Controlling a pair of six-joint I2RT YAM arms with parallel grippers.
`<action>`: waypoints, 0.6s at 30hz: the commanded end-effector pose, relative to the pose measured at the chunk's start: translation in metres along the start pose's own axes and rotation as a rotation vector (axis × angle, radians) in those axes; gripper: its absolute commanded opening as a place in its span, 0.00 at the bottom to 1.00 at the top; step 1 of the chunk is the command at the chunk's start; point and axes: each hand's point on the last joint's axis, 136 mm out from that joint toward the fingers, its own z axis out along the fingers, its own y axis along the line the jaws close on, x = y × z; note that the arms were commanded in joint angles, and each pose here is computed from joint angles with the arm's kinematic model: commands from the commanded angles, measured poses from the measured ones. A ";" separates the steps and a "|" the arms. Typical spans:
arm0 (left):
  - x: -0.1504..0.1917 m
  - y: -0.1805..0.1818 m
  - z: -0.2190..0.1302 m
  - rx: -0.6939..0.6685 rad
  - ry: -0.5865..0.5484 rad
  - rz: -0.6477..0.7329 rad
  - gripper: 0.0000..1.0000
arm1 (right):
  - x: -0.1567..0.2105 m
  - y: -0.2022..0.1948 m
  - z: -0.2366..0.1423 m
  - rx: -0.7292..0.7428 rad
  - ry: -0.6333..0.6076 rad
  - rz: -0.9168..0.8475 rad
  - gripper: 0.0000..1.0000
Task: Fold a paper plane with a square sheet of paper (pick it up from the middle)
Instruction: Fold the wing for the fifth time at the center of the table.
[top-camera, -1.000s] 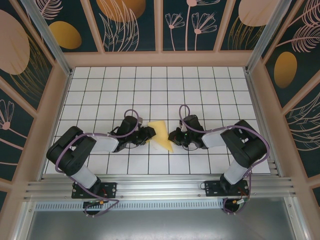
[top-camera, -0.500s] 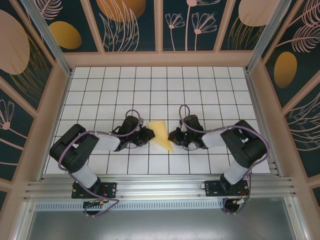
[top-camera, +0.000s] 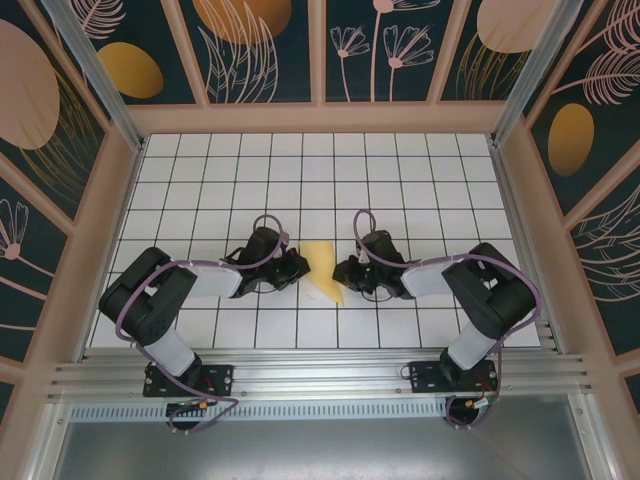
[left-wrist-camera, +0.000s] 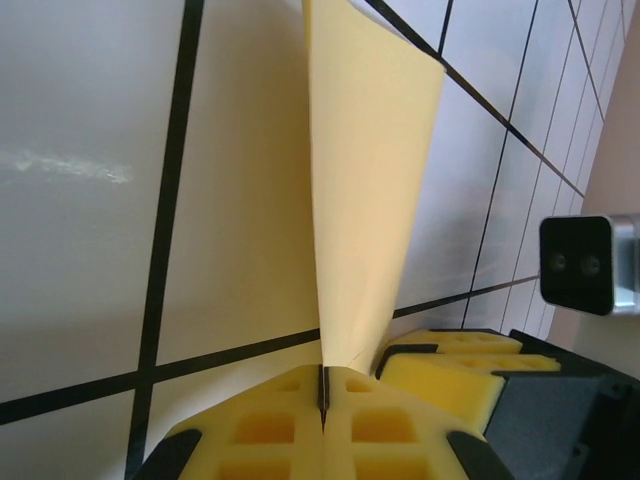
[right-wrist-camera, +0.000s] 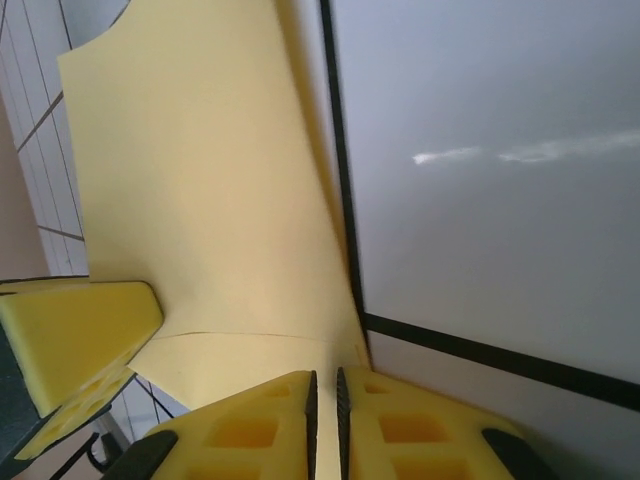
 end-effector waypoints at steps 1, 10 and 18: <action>-0.002 -0.006 -0.003 -0.004 -0.010 0.005 0.00 | -0.008 0.016 -0.004 0.043 -0.086 -0.119 0.22; -0.001 -0.010 -0.004 0.011 -0.006 0.010 0.00 | -0.030 0.028 -0.071 0.085 -0.413 -0.275 0.39; 0.000 -0.011 -0.005 0.016 0.001 0.013 0.00 | -0.022 0.045 -0.091 0.077 -0.508 -0.555 0.44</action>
